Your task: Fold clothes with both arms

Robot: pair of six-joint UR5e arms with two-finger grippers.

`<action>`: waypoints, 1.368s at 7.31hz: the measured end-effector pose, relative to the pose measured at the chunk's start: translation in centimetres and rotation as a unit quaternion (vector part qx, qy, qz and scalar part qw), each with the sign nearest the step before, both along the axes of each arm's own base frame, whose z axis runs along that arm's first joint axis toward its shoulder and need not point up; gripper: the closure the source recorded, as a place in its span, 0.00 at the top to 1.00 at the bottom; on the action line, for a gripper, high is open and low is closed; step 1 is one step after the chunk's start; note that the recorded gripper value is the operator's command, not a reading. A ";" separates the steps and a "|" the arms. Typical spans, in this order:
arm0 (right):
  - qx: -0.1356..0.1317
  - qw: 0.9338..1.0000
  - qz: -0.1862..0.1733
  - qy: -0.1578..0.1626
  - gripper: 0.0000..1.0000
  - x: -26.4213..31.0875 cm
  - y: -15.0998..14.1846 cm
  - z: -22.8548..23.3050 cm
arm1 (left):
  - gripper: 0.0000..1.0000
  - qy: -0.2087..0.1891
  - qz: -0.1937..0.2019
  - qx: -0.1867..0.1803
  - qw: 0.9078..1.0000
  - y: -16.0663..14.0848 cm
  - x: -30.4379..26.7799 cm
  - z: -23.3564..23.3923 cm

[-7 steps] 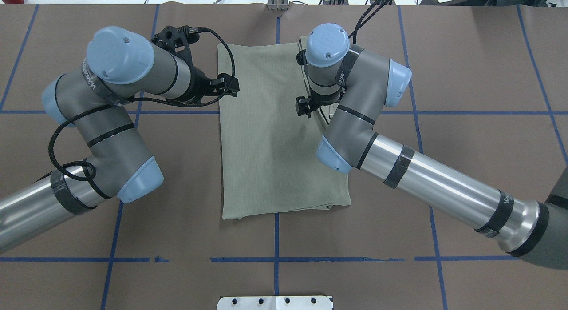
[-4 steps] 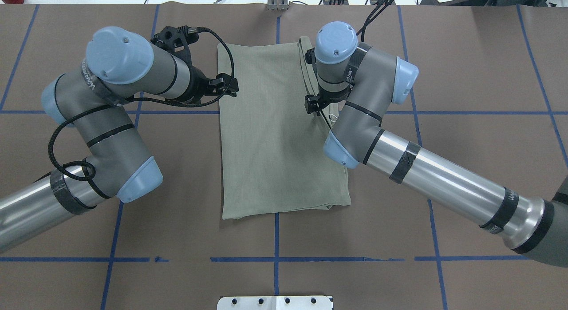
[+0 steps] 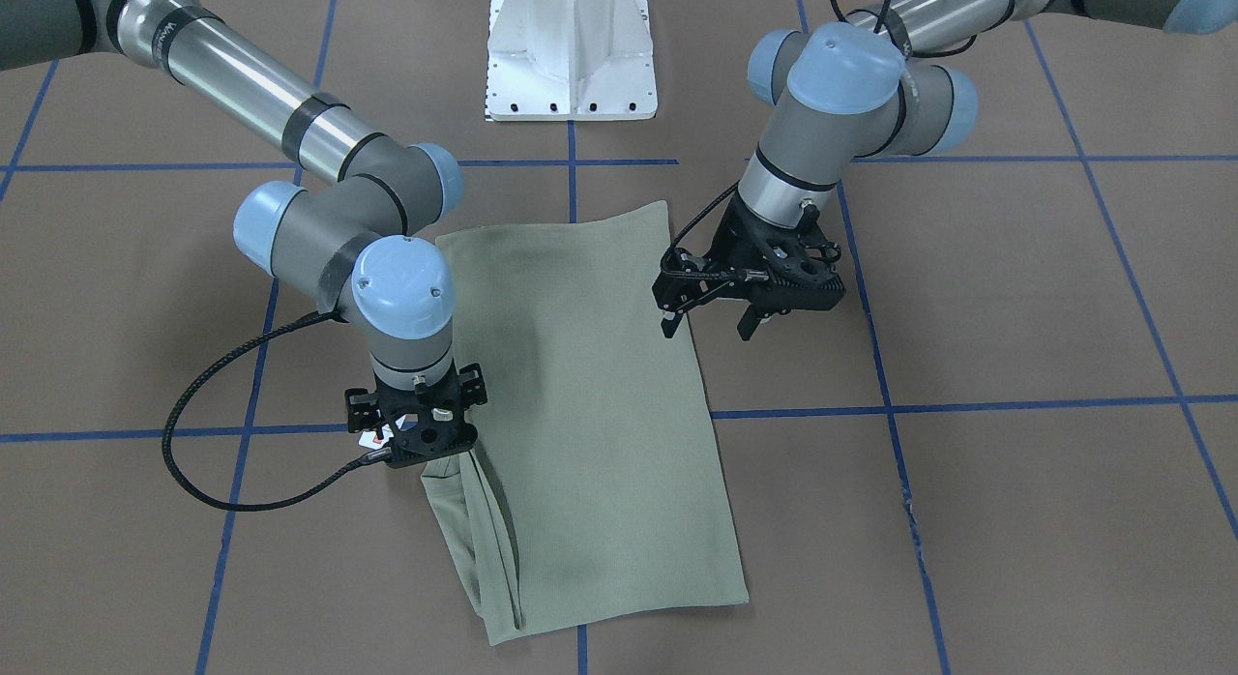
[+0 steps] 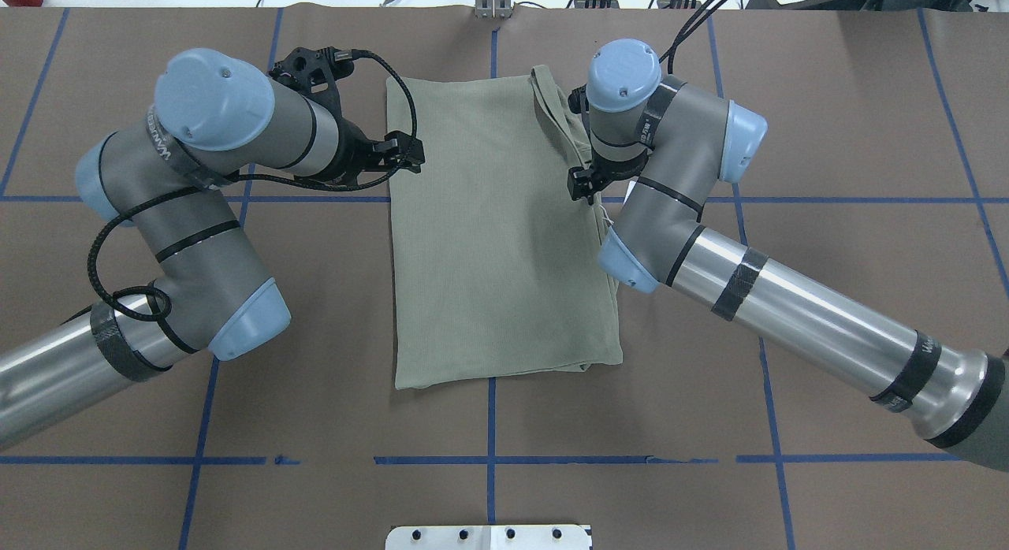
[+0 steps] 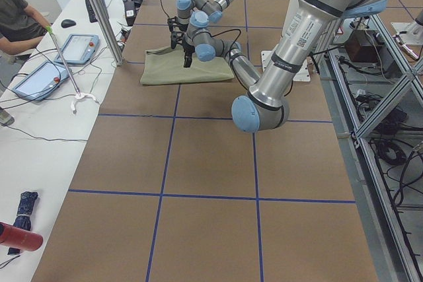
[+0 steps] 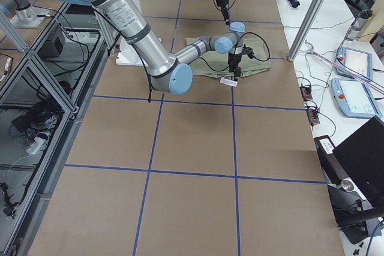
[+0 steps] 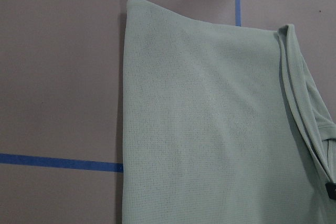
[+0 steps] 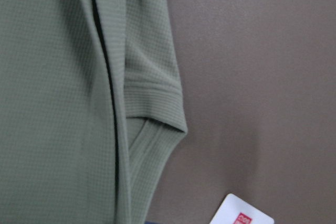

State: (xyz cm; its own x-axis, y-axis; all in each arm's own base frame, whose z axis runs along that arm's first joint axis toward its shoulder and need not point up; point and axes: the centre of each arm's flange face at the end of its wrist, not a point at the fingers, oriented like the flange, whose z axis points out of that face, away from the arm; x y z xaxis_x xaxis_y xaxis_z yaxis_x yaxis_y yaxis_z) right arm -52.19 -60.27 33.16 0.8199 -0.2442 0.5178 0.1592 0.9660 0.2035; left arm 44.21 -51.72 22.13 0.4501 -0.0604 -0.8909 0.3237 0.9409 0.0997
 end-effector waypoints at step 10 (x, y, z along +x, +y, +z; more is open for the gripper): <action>0.000 0.991 0.002 -0.133 1.00 5.0 4.6 -6.3 | 1.00 0.031 0.029 -0.085 0.995 9.9 3.4 2.1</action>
State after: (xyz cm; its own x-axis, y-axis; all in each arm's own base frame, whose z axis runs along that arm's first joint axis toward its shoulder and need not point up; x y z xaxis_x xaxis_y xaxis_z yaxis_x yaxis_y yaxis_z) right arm -47.16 -55.68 26.87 0.6554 -0.2420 0.7154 0.0964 0.9663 0.2386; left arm 47.61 -41.78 24.27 0.4020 -0.1876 -0.8962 0.2681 0.9600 -0.0807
